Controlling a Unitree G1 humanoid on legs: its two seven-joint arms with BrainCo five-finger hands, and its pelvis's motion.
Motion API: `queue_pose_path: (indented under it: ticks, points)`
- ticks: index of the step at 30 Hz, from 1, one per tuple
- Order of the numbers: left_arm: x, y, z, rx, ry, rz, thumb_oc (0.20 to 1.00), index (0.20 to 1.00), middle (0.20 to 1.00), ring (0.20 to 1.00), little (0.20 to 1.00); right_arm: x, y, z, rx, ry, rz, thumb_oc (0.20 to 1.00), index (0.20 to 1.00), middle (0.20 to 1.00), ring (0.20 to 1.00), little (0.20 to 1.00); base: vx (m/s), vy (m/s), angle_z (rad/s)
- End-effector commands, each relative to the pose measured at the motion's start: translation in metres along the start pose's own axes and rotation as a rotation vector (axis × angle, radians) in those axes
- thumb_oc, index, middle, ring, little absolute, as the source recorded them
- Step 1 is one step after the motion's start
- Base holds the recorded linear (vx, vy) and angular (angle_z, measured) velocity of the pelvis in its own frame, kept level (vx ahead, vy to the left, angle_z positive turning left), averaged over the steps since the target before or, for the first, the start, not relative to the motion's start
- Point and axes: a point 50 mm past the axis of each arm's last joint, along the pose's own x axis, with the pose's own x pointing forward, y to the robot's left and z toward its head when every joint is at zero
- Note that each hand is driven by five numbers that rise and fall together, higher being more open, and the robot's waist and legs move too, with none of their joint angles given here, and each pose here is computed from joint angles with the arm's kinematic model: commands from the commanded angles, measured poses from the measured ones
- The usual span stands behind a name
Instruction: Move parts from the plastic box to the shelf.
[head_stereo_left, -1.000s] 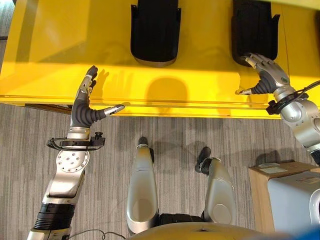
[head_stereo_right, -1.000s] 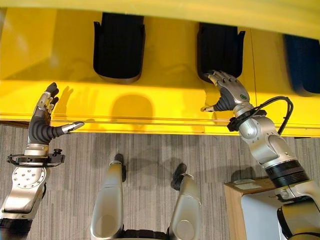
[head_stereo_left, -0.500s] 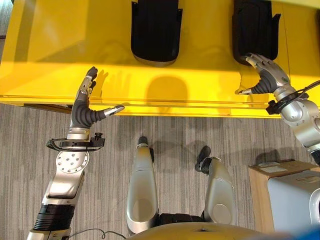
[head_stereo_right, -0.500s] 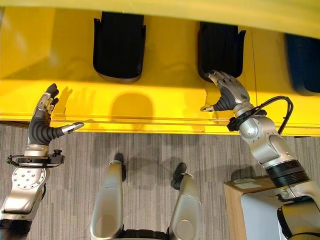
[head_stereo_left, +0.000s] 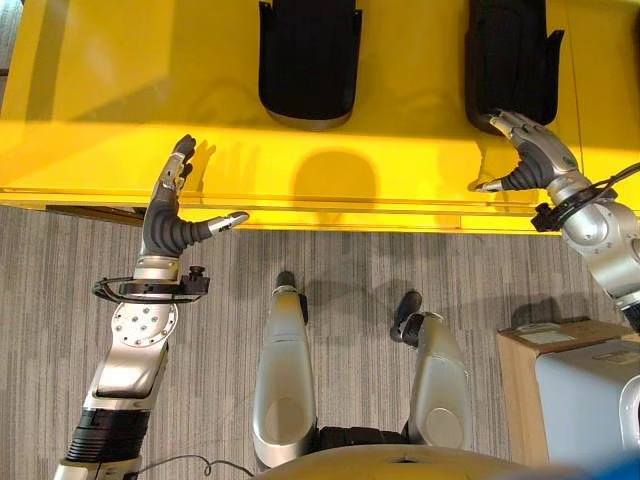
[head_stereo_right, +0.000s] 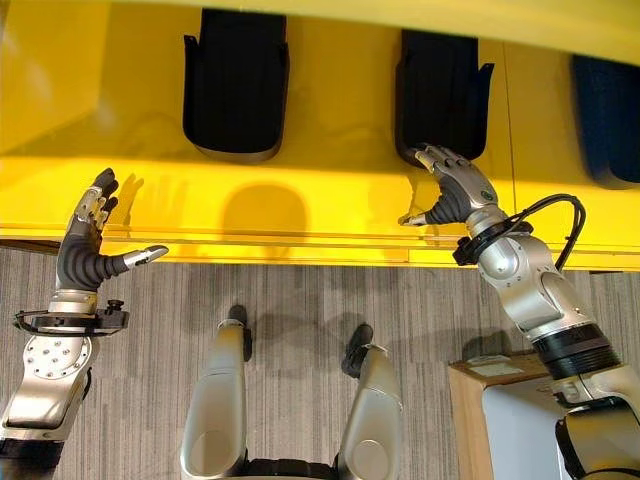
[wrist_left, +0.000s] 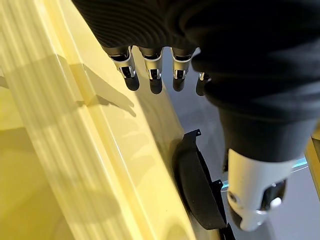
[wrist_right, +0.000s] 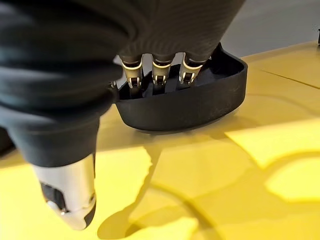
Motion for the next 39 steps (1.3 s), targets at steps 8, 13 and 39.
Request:
queue_pose_path:
  ticks: [8,13,39]
  points:
    - [-0.003,0.011,0.009,0.014,-0.055,0.02,1.0,1.0,1.0,1.0,1.0,-0.005,-0.012,-0.005,0.002,0.007,-0.03,1.0,1.0,1.0,1.0,1.0,0.0,0.0,0.0]
    - [-0.003,0.012,0.009,0.019,-0.052,0.026,1.0,1.0,1.0,1.0,1.0,-0.008,-0.01,-0.008,0.003,0.019,-0.025,1.0,1.0,1.0,1.0,1.0,0.0,0.0,0.0]
    - [-0.003,0.024,0.016,0.058,-0.085,0.063,1.0,1.0,1.0,1.0,1.0,-0.013,-0.113,0.03,-0.164,-0.174,-0.486,1.0,1.0,1.0,1.0,1.0,0.0,0.0,0.0]
